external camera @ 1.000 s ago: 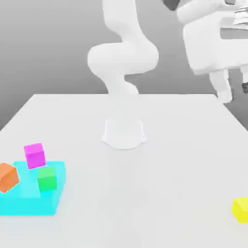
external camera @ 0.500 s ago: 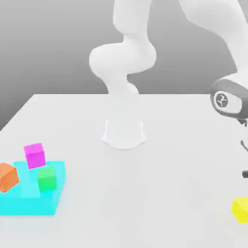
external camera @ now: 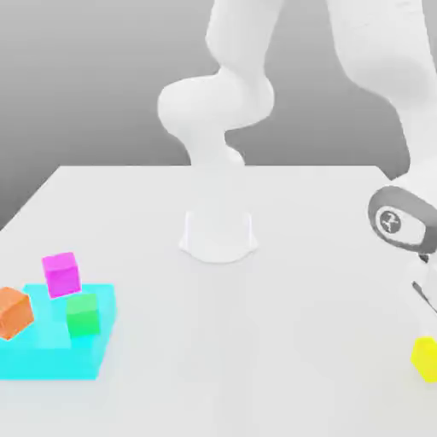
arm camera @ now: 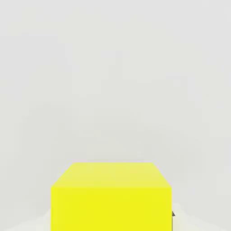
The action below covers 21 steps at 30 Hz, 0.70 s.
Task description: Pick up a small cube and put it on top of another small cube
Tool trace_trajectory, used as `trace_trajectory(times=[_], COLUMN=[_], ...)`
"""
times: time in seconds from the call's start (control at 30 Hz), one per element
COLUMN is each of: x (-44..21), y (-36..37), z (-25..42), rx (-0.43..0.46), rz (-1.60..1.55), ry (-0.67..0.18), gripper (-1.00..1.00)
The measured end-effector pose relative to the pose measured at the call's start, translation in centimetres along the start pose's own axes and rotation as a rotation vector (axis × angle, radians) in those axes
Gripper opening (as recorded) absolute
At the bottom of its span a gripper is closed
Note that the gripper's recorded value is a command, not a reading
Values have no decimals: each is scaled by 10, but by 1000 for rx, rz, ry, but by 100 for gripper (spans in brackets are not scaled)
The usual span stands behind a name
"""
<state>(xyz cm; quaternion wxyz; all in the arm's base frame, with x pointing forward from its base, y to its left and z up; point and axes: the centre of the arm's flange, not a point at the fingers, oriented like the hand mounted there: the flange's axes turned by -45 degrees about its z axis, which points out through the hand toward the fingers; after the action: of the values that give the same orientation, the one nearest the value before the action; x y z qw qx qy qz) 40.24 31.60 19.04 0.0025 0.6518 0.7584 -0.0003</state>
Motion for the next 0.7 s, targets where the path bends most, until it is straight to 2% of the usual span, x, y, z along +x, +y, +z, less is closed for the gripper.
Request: trace_trajectory(times=[0.27,0.43,0.6,0.7], x=[-217,-394,-491,-507], y=[35,-18,-104,-124], z=[-74,-109,-117,-101], rx=[-34,-24,0,7], rz=[240,459,588,617], ry=[-43,-48,-12,13], gripper=[-100,-100,-100,-100])
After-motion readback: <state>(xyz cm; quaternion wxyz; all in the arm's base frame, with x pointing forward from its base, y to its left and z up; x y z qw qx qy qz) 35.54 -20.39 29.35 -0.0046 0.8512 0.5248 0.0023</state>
